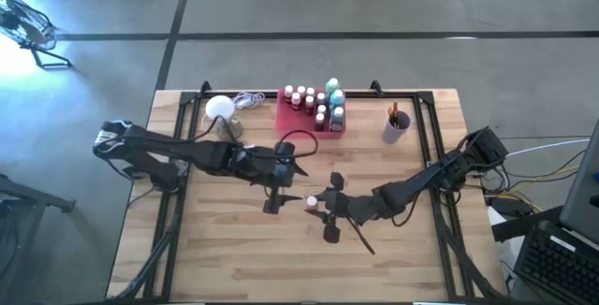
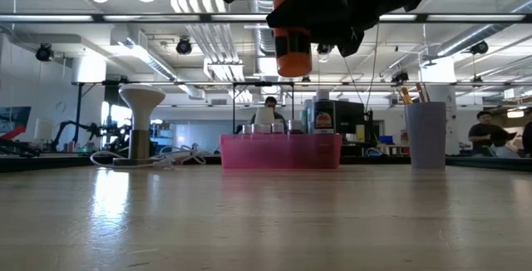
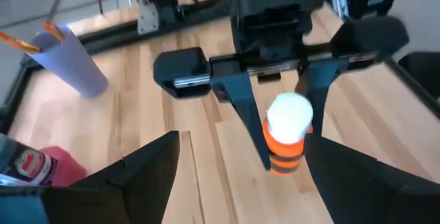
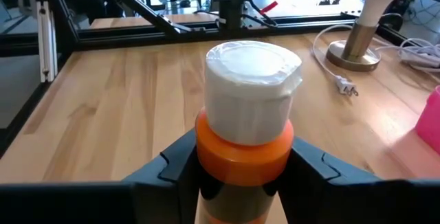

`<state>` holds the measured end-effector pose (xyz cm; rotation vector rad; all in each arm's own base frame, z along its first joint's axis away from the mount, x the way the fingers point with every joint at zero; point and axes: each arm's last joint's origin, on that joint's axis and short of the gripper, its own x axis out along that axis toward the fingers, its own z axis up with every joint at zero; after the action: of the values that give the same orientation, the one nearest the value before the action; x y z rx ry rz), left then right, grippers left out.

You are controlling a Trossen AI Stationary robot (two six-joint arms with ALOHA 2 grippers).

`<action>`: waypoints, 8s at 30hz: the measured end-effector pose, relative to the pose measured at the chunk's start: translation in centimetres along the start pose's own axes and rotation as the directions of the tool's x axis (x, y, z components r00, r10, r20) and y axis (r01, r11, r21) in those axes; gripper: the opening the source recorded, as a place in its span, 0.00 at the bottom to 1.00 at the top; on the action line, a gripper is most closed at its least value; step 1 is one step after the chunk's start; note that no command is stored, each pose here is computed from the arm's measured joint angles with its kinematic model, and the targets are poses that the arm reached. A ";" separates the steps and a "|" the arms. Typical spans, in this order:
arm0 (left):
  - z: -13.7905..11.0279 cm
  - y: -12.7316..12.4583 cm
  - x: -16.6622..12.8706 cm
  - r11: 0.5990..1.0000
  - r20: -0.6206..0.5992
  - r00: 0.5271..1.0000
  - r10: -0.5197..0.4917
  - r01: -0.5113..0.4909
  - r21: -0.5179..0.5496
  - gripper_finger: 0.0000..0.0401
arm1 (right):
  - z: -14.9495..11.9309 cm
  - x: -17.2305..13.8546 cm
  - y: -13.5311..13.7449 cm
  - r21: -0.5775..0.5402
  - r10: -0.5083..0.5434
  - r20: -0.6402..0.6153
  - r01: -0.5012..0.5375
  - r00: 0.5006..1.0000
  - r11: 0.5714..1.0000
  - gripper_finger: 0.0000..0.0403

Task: Pick & Place Paint Supplies
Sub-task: Put the orange black paint bottle into the pink bin, then return to Home Position

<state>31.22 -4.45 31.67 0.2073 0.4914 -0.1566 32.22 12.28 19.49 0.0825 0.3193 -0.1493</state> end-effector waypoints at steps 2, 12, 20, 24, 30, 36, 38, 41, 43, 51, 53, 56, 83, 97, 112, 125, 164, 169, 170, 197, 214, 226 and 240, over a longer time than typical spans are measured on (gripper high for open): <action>0.0 0.0 0.5 1.000 -0.049 0.999 -0.012 0.012 0.001 0.78 | 0.0 0.0 0.0 0.004 0.000 0.000 0.000 1.000 1.000 0.36; 1.3 0.0 3.2 0.996 -0.177 0.982 -0.061 0.072 0.054 0.77 | -0.3 0.0 -0.1 0.010 -0.008 -0.029 0.008 1.000 1.000 0.36; 2.4 0.0 3.8 0.986 -0.233 0.963 -0.137 0.155 0.061 0.77 | -0.4 0.0 -0.1 0.006 -0.011 -0.038 0.011 0.999 1.000 0.35; 2.3 -0.2 4.7 0.973 -0.291 0.941 -0.170 0.207 0.100 0.77 | -0.3 0.1 -0.1 0.020 0.060 -0.057 -0.059 0.997 0.998 0.35; 2.2 -1.0 6.1 0.953 -0.338 0.922 -0.190 0.256 0.161 0.77 | -0.4 0.2 -0.2 0.049 0.126 -0.078 -0.122 0.989 0.991 0.37; 2.4 -1.3 6.5 0.947 -0.335 0.923 -0.189 0.261 0.187 0.77 | -0.6 0.3 -0.3 0.048 0.120 -0.103 -0.116 0.987 0.992 0.35; 2.7 -1.3 6.5 0.946 -0.323 0.928 -0.187 0.258 0.195 0.77 | -0.7 0.3 -0.4 0.053 0.114 -0.115 -0.108 0.987 0.993 0.35; 3.2 -1.2 6.3 0.948 -0.308 0.933 -0.185 0.252 0.195 0.77 | -0.7 0.3 -0.5 0.055 0.109 -0.116 -0.103 0.987 0.993 0.36; 3.3 -1.2 6.3 0.949 -0.304 0.935 -0.184 0.249 0.193 0.77 | -0.7 0.4 -0.5 0.056 0.106 -0.115 -0.100 0.988 0.993 0.37; 3.2 -1.2 6.5 0.958 -0.302 0.937 -0.176 0.234 0.167 0.77 | -0.7 0.5 -0.7 0.052 0.100 -0.114 -0.094 0.988 0.994 0.35; 3.2 -1.1 6.7 0.961 -0.290 0.943 -0.164 0.219 0.171 0.77 | -0.7 0.5 -0.8 0.051 0.100 -0.114 -0.094 0.988 0.994 0.34; 3.1 -0.9 6.8 0.966 -0.301 0.941 -0.153 0.206 0.156 0.77 | -0.7 0.5 -0.8 0.051 0.099 -0.114 -0.093 0.989 0.994 0.36; 2.3 -1.1 7.3 0.964 -0.349 0.921 -0.172 0.231 0.133 0.46 | -0.7 0.5 -0.8 0.041 0.088 -0.115 -0.084 0.989 0.996 0.35; 2.3 -1.1 7.3 0.960 -0.342 0.918 -0.199 0.253 0.122 0.30 | -0.8 0.5 -0.8 0.035 0.090 -0.120 -0.087 0.989 0.996 0.35; 1.3 -1.0 6.7 0.968 -0.465 0.874 -0.145 0.222 0.115 0.30 | -0.7 0.5 -0.9 0.043 0.083 -0.114 -0.079 0.990 0.996 0.53; -1.0 4.8 5.7 0.985 -0.636 0.755 0.158 -0.071 0.160 0.31 | -2.5 0.2 -1.9 0.120 -0.022 -0.289 0.059 0.957 0.991 0.63; -5.9 24.0 2.0 0.901 -0.546 0.804 0.234 -0.391 -0.190 0.31 | -6.0 -7.6 -8.2 0.150 -0.504 -0.334 0.573 0.797 0.806 0.53; -7.2 25.0 2.9 0.896 -0.560 0.799 0.219 -0.392 -0.209 0.31 | -6.2 -8.0 -8.5 0.179 -0.503 -0.308 0.568 0.808 0.803 0.51; -7.6 25.1 3.2 0.897 -0.566 0.798 0.209 -0.387 -0.214 0.31 | -6.3 -8.0 -8.5 0.179 -0.506 -0.304 0.570 0.807 0.802 0.50; -11.3 26.5 5.8 0.902 -0.595 0.795 0.118 -0.336 -0.270 0.37 | -6.2 -7.9 -9.3 0.144 -0.535 -0.306 0.594 0.787 0.791 0.49; -8.7 27.4 4.3 0.908 -0.634 0.745 0.206 -0.387 -0.159 0.62 | -6.1 -7.7 -10.0 0.137 -0.553 -0.312 0.612 0.773 0.778 0.41; 1.0 24.7 -4.6 0.880 -0.502 0.799 0.331 -0.454 -0.141 0.61 | -6.1 -7.6 -10.1 0.131 -0.557 -0.313 0.616 0.769 0.777 0.36; -0.2 10.1 -3.2 0.956 -0.141 0.951 0.275 -0.286 -0.069 0.39 | -5.1 -6.8 -9.4 0.024 -0.412 -0.295 0.438 0.862 0.899 0.19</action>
<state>30.34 5.68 34.61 0.1991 0.5923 0.1584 22.81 4.47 16.26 0.1233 0.6175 -0.5985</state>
